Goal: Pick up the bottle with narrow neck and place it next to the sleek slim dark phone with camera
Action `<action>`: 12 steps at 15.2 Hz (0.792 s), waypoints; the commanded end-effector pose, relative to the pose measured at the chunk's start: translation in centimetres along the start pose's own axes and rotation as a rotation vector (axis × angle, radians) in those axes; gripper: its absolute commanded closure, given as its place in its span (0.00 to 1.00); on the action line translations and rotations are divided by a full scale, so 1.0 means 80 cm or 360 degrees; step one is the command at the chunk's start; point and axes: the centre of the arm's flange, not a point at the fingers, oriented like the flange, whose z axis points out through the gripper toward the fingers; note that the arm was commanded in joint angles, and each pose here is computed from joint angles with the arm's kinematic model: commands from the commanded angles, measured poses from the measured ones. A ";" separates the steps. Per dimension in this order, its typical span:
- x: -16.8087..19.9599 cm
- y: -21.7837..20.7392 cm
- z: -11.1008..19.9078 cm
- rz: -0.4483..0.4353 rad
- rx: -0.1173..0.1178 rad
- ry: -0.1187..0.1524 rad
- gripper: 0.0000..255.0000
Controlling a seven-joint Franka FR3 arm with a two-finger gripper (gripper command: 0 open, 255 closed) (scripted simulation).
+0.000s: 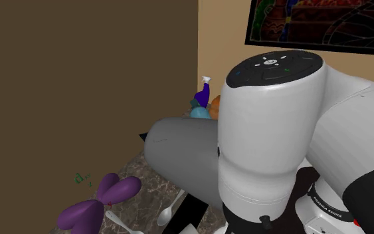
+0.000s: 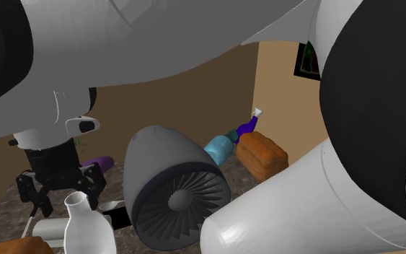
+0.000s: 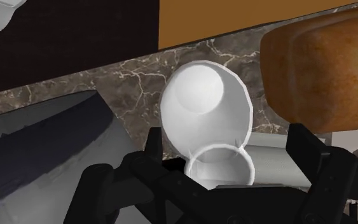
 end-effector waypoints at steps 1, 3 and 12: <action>0.000 -0.001 -0.017 0.0000 0.0000 0.0000 0.00; 0.000 -0.001 -0.050 0.0000 0.0000 0.0000 0.00; 0.000 -0.001 -0.063 0.0000 0.0000 0.0000 0.00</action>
